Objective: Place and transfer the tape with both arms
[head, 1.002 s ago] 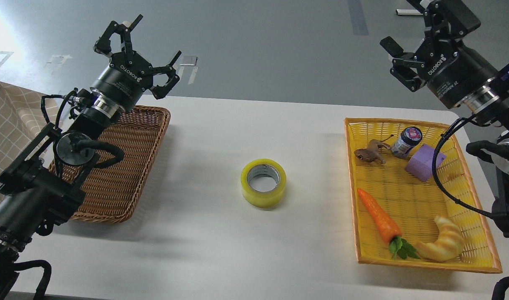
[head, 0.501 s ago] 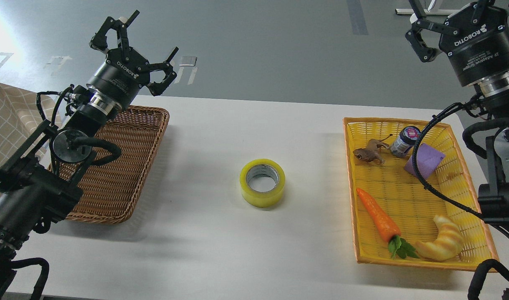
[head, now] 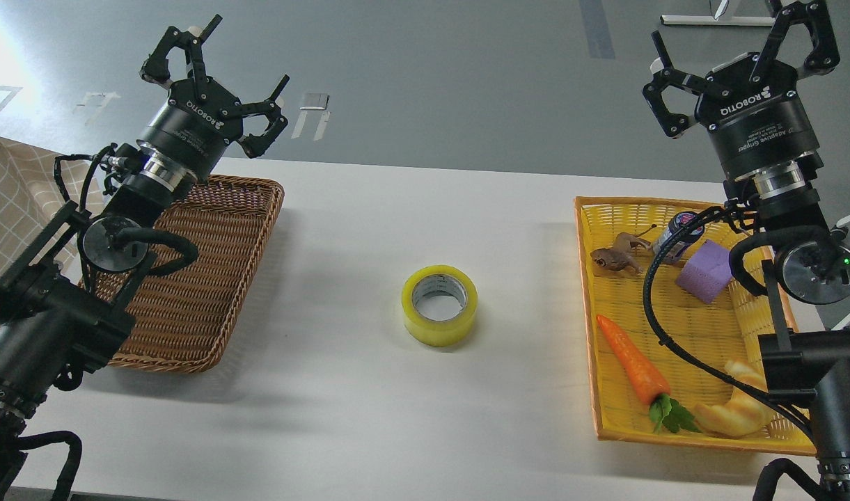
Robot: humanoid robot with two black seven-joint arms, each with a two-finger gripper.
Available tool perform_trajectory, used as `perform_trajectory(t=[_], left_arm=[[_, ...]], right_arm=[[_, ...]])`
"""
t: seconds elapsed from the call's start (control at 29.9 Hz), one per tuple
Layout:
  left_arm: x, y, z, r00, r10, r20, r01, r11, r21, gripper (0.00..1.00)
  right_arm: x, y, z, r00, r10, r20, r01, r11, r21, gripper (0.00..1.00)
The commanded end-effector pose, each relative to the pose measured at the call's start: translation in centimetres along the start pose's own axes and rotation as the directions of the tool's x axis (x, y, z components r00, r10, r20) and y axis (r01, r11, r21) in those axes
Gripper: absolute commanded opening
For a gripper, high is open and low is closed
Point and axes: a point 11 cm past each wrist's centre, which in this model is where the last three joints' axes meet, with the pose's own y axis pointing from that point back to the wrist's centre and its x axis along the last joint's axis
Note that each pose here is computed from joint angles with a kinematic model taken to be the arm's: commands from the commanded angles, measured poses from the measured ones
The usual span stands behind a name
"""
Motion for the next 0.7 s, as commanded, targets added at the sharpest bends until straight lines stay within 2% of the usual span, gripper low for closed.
perform_trajectory(t=[0.0, 0.67], left_arm=[[0.03, 0.02, 0.19, 1.0, 0.001, 0.001, -0.001, 1.0, -0.007, 0.98], [-0.18, -0.16, 0.11, 1.0, -0.008, 0.022, 0.007, 1.0, 0.018, 0.98]], right_arm=[[0.14, 0.21, 0.31, 1.0, 0.004, -0.009, -0.004, 1.0, -0.021, 1.0], [0.0, 0.09, 0.27, 1.0, -0.001, -0.01, 0.001, 1.0, -0.02, 1.0]])
